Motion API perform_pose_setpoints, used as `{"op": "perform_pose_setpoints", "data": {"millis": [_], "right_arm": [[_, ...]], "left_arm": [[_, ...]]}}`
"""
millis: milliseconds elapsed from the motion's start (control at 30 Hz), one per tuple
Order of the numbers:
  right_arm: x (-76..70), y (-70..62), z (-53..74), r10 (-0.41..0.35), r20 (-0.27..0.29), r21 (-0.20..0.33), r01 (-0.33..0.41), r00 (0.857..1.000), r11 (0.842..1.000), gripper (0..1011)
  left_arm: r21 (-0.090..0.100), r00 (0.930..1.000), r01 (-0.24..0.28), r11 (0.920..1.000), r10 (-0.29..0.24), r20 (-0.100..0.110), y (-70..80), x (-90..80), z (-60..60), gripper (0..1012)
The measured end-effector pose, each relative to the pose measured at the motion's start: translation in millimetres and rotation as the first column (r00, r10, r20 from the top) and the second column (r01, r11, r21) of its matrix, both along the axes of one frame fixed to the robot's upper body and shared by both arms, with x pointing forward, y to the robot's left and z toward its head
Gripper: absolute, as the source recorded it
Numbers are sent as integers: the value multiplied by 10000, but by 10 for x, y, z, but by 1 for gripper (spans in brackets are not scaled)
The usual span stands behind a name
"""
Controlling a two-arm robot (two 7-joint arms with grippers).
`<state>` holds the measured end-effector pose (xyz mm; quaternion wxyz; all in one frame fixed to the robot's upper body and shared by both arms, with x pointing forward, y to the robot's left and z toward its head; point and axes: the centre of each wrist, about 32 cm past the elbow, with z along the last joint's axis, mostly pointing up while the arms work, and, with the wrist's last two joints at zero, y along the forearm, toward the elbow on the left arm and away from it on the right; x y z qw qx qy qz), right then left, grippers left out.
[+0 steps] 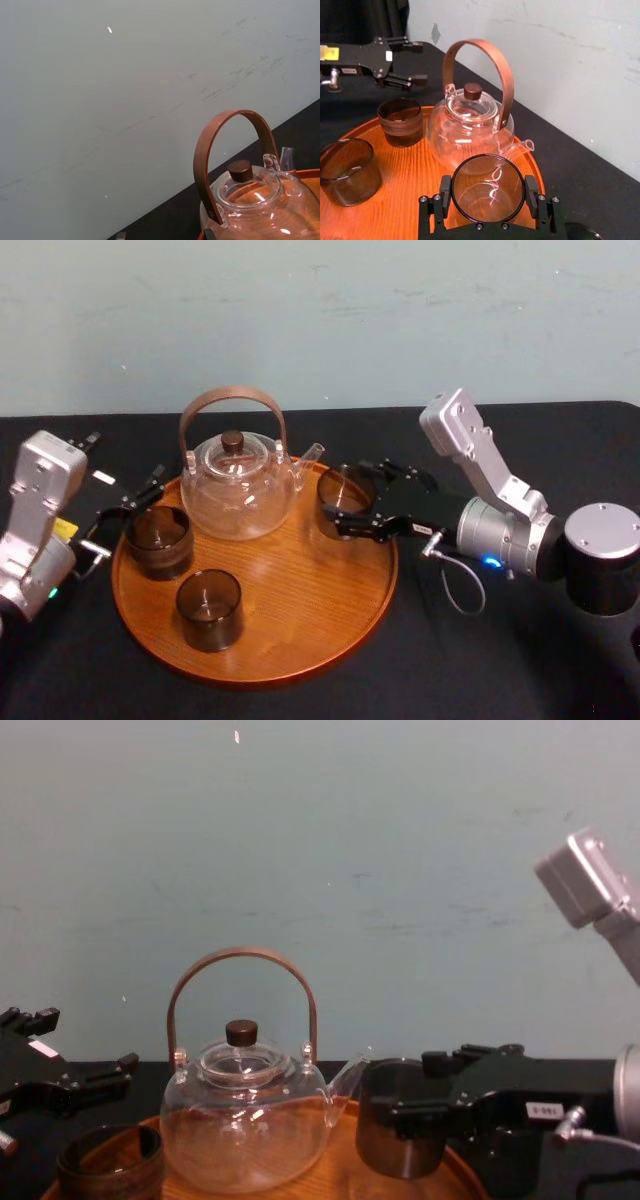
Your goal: Pick up the glass from the table and place it on the tray.
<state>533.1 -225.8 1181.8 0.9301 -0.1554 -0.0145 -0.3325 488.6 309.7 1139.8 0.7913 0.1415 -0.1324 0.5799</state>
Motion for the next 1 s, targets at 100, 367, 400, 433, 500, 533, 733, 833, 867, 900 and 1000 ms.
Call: {"op": "perform_pose_setpoints", "data": {"millis": [100,367,400,433,500,533,733,833,867,900,1000], "right_arm": [[25,9,-34,-37,-62,-45,37,10000,10000,889],[84,18,-131,-172,-256,-114,169,9995,9998,889],[89,19,-139,-181,-273,-116,178,9995,9998,889],[93,19,-145,-189,-284,-116,185,9994,9998,889],[101,21,-156,-194,-310,-111,191,9993,9998,889],[112,22,-171,-196,-347,-104,193,9992,9998,889],[137,26,-208,-186,-445,-80,183,9988,9998,889],[141,33,-221,-183,-486,-73,179,9986,9998,889],[141,35,-225,-179,-498,-74,176,9986,9998,889],[141,36,-228,-175,-509,-74,172,9985,9998,889],[141,39,-239,-178,-553,-77,174,9983,9998,889]], "left_arm": [[0,10000,0,10000,0,0,0,0,0,1001],[1,10000,0,10000,0,1,0,0,0,1001],[0,10000,0,10000,0,2,0,0,0,1001],[0,10000,1,10000,-1,0,0,0,0,1001],[1,10000,0,10000,0,0,0,0,0,1001],[0,10000,1,10000,-1,0,0,0,0,1001],[1,10000,0,10000,0,1,0,0,0,1001],[0,10000,0,10000,0,0,0,0,0,1001],[0,10000,0,10000,0,0,0,0,0,1001],[1,10000,0,10000,0,1,0,0,0,1001],[1,10000,0,10000,0,0,0,0,0,1001]]}}
